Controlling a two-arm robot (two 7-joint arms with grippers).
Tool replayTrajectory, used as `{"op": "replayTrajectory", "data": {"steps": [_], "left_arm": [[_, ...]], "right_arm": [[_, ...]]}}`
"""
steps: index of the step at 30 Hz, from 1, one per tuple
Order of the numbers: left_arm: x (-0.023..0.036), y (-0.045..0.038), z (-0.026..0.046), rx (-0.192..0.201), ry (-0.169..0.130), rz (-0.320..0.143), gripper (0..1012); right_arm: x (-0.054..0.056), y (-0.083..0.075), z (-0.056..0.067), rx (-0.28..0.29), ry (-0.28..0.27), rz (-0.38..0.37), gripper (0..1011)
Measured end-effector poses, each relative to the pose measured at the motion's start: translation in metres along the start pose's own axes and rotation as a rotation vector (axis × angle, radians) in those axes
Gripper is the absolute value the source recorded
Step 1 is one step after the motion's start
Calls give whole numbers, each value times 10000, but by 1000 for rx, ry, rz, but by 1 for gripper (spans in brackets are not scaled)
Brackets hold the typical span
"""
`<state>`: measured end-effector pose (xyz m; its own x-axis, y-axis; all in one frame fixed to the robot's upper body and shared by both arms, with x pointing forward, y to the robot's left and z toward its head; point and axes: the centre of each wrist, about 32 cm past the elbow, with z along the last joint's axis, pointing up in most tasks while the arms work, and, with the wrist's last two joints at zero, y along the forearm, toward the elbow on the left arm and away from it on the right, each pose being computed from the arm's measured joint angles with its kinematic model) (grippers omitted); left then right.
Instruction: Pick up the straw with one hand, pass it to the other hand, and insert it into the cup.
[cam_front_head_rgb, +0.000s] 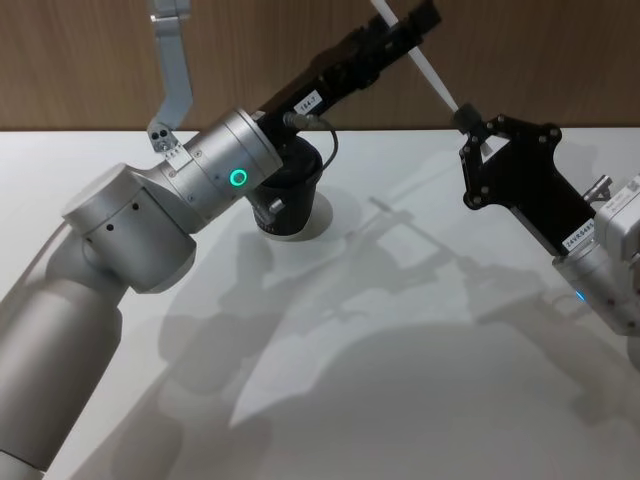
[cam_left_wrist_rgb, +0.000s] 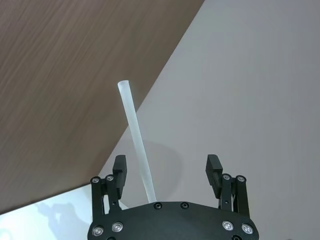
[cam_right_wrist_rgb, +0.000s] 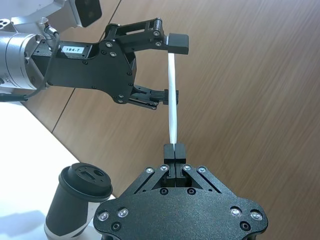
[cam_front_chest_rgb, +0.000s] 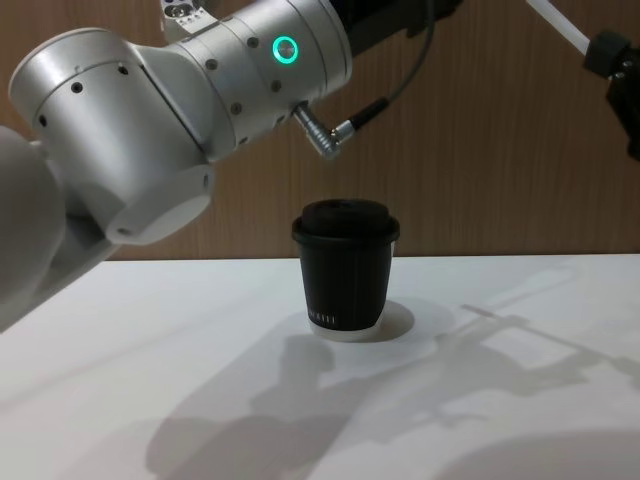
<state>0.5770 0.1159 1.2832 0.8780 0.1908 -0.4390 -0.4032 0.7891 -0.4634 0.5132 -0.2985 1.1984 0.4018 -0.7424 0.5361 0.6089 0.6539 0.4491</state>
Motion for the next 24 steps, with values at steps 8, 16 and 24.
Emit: {"op": "replayTrajectory", "data": {"steps": [8,16,24], "left_arm": [[4,-22,-9,-3,7,-4,832],[5,-34,-12,-4,9,-6,585],[6,-38,-15,-5,11,-7,329]], "right_arm": [[0,0,0,0,0,0,6],[0,0,0,0,0,0,6],[0,0,0,0,0,0,6]]}}
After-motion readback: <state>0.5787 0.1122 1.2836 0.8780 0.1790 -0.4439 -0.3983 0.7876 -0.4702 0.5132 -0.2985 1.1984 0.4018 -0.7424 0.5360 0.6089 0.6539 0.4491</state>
